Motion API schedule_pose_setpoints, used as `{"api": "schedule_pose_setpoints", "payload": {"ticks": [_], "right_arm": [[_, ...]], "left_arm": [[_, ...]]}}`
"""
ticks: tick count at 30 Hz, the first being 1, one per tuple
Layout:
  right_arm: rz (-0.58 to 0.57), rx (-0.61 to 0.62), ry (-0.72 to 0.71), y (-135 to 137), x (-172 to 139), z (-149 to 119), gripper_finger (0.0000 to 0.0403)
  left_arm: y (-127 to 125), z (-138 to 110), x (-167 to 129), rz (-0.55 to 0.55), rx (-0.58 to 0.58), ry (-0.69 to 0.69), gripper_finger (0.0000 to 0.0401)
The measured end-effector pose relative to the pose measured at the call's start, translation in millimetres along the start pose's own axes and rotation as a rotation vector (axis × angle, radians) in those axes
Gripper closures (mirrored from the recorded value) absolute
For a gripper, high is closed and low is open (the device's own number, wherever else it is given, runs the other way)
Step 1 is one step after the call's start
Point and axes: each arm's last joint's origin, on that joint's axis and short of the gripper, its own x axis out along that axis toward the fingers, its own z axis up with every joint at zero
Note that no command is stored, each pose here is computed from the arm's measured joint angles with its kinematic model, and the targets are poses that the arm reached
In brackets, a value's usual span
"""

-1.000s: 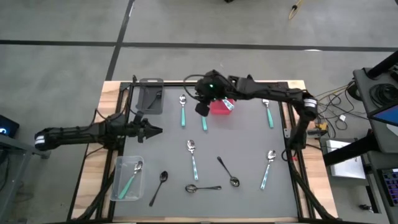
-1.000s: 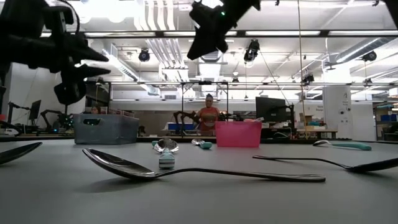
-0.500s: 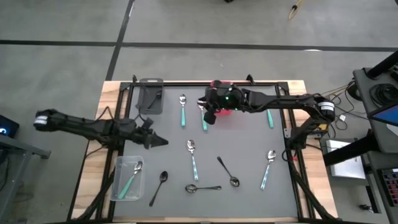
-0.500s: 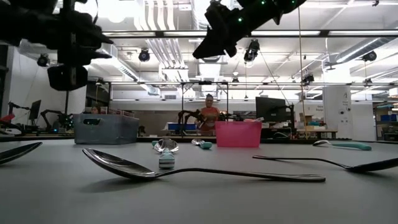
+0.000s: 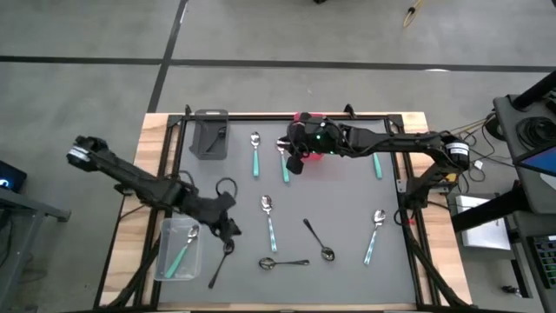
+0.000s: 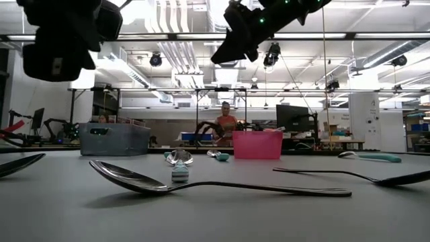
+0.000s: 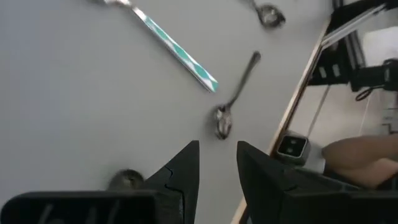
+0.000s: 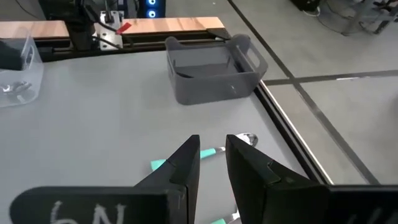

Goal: Sort silverware by color (type)
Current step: Put the black spoon into the black bin

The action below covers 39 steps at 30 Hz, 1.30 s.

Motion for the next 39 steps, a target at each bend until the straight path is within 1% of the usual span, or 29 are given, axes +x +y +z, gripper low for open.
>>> {"api": "schedule_pose_setpoints", "payload": {"ticks": [1,4,7,11,15,18,23,26,28,31,35,37,39], "right_arm": [[0.001,0.0,0.003,0,0,0,0.0335],[0.001,0.0,0.005,0,0,0,0.0335],[0.001,0.001,0.009,0,0,-1,0.0335],[0.002,0.002,0.02,0,0,-2,0.0335],[0.003,0.0,0.033,0,0,-3,0.0335],[0.004,-0.01,0.04,0,-3,-3,0.0335],[0.004,-0.024,0.035,0,-6,-2,0.0335],[0.004,-0.034,0.036,0,-6,-2,0.0335],[0.004,-0.041,0.036,0,-6,-2,0.0335],[0.004,-0.045,0.034,0,-6,-2,0.0335],[0.004,-0.045,0.035,0,-6,-2,0.0335],[0.005,-0.041,0.04,0,-6,-2,0.0335],[0.006,-0.033,0.046,0,-6,-3,0.0335]], "left_arm": [[-6,-2,4,0.008,-0.003,0.014,0.0312],[-18,-12,14,0.086,-0.006,0.071,0.0312],[-27,-24,22,0.204,0.014,0.133,0.0312],[-39,-43,33,0.331,0.08,0.205,0.0312],[-46,-63,49,0.397,0.139,0.252,0.0312],[-49,-72,60,0.417,0.178,0.271,0.0312],[-51,-74,70,0.429,0.241,0.283,0.0312],[-53,-72,69,0.424,0.298,0.239,0.0312],[-54,-71,68,0.425,0.306,0.221,0.0312],[-54,-71,67,0.441,0.285,0.219,0.0312],[-55,-71,73,0.458,0.205,0.205,0.0312],[-59,-71,77,0.463,0.16,0.198,0.0312],[-64,-72,83,0.463,0.138,0.214,0.0312]]}}
